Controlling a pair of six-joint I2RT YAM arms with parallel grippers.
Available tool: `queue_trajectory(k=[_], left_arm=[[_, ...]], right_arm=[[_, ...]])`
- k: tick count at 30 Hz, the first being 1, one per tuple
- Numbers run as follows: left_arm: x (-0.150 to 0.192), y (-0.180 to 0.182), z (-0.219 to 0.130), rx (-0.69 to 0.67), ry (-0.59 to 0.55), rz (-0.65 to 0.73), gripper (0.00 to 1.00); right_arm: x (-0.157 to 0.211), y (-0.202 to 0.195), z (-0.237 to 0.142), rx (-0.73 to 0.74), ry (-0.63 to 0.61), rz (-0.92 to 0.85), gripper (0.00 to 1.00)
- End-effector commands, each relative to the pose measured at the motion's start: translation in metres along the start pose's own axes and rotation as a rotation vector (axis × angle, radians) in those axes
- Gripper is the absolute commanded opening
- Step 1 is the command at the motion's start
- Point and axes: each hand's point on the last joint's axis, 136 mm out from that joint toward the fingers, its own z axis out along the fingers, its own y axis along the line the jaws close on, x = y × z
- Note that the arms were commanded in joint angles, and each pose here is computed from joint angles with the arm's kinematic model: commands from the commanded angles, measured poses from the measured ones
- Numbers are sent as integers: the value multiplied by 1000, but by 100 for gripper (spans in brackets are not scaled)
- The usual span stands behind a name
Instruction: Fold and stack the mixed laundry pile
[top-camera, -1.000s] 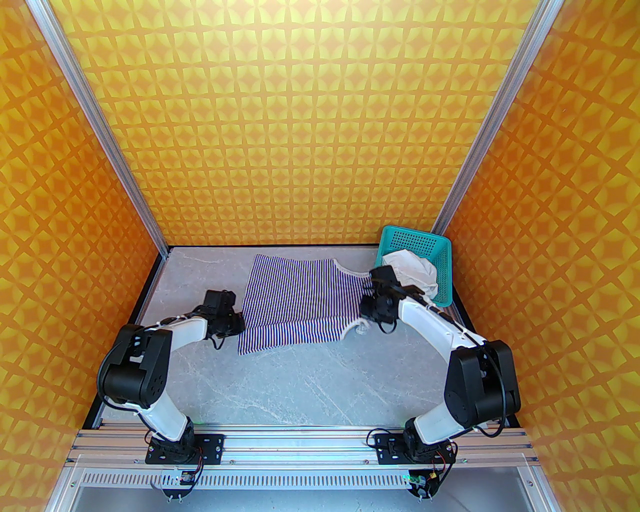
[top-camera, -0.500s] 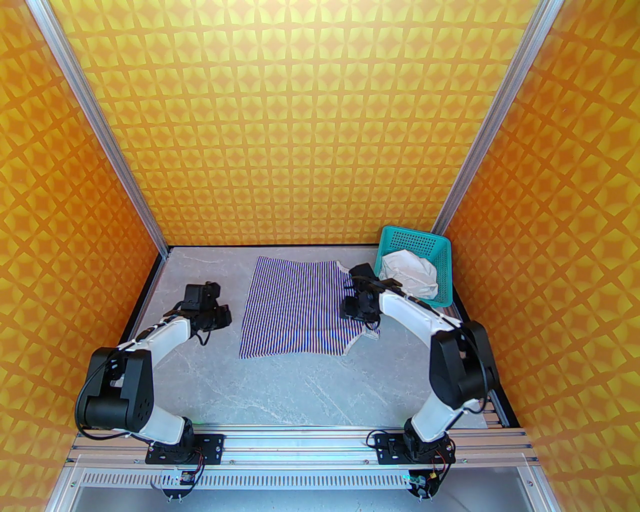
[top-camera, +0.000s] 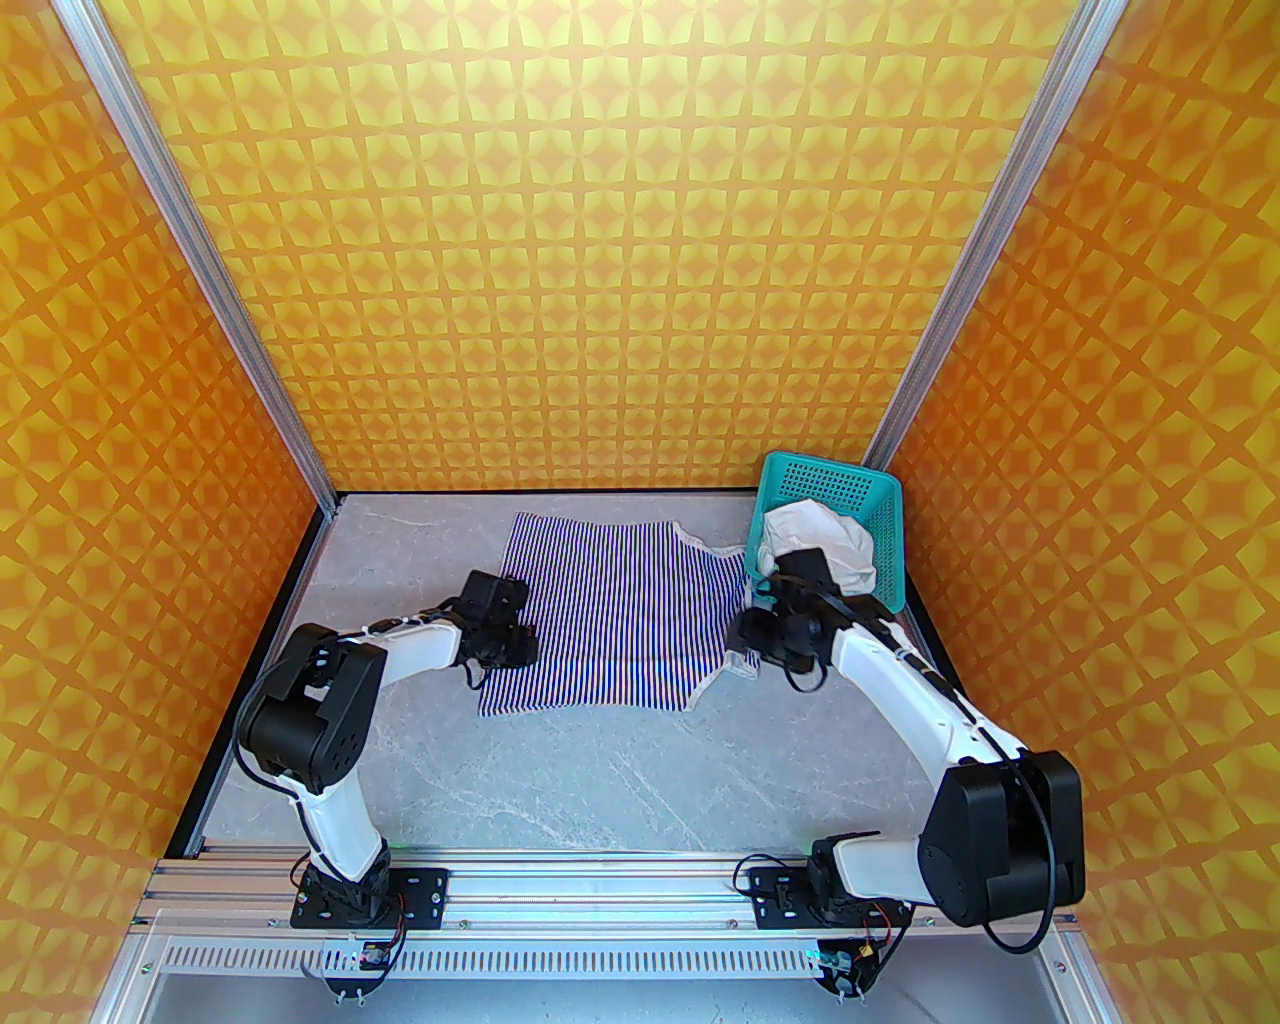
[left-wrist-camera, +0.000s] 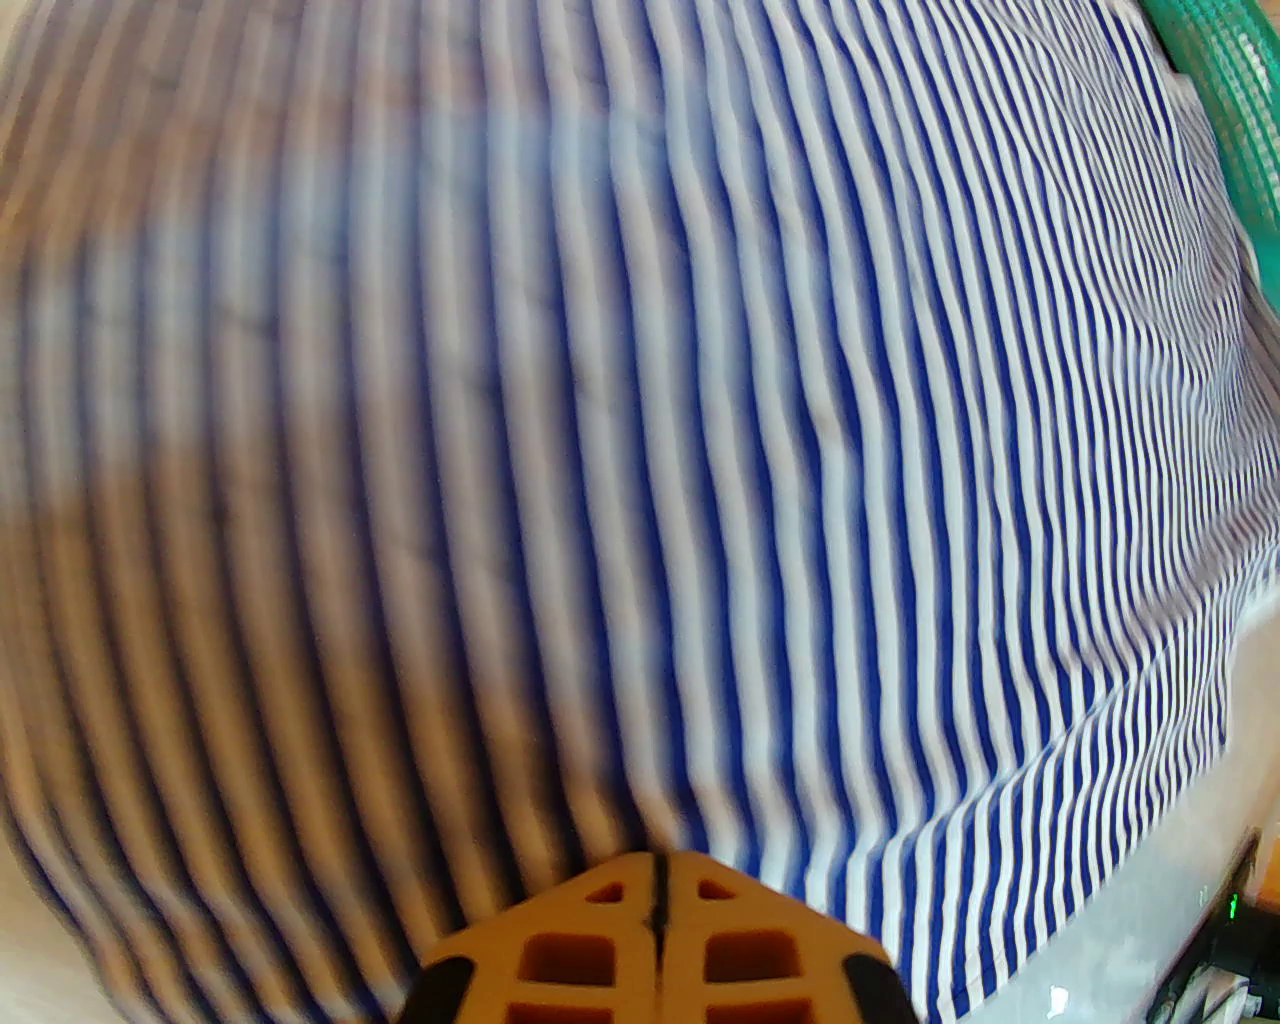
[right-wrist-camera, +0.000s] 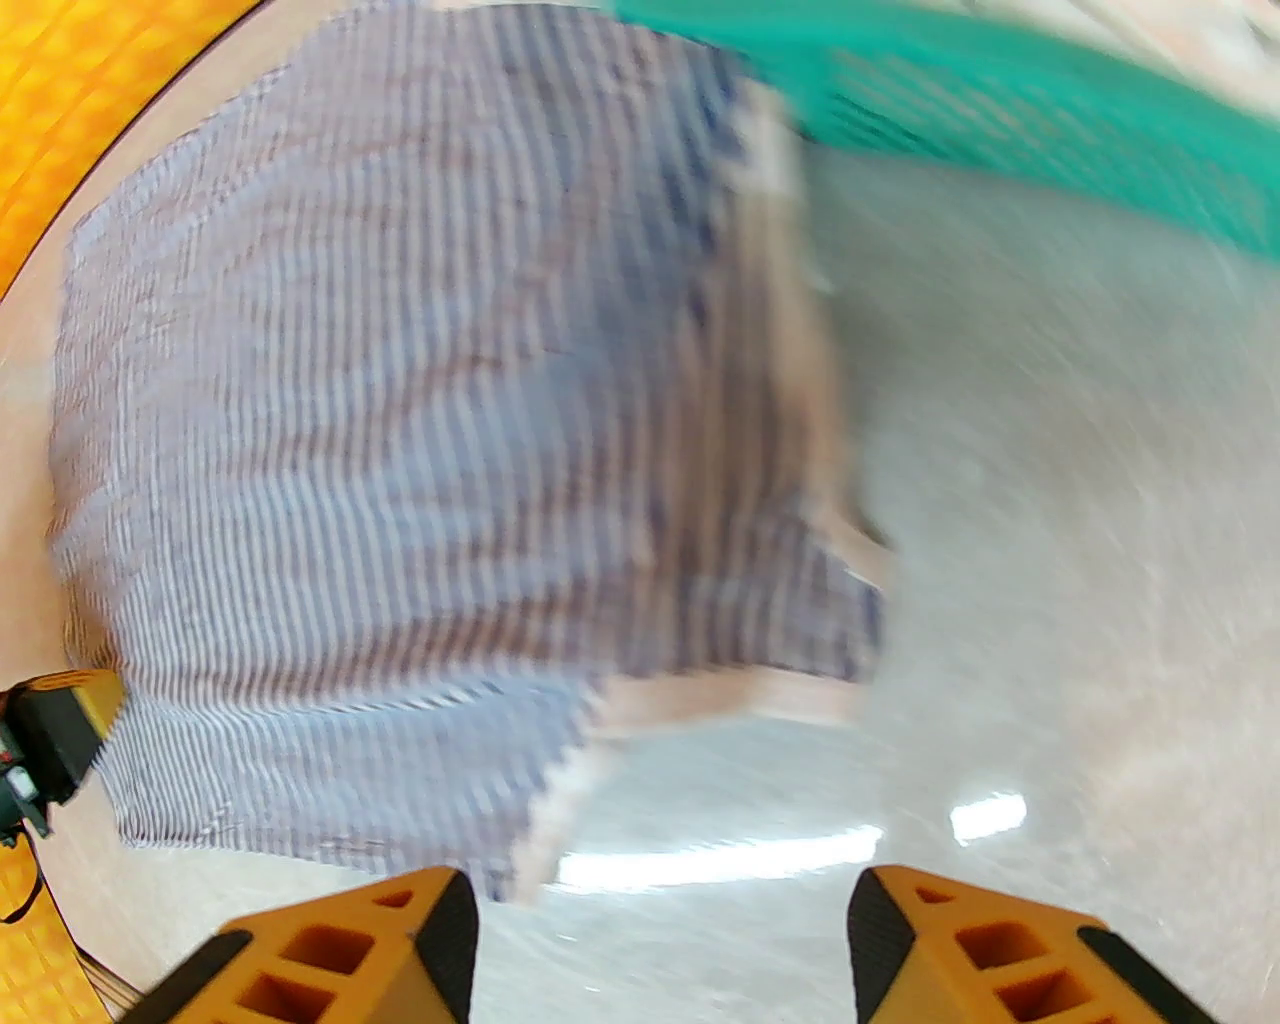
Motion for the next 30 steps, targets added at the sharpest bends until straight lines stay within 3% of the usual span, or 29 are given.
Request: queue_trajectory(k=[1,5,16,23,26,28,30], left_arm=[[21,53,-15,-95,18,-133,0],[24,86,-40,-90,-12,-209,0],[11,84,-50,-48,-42,-214,0],[8,76,-66,-42,-69,-199,0],[6,69,-81,-37,-97,-188,3],[5,63,-92,-33,-119,-180,6],[3,58,-104,-34,-146,-166,9]], right_arm=[[8,3,10,-33,35,10,61],[6,12,31,-75,64,34,52],[15,6,92,-4,149,50,46],[20,-12,74,83,123,17,17],[25,-23,57,134,114,-12,9],[30,-26,46,142,112,-23,9],[38,-25,36,124,122,-29,23]])
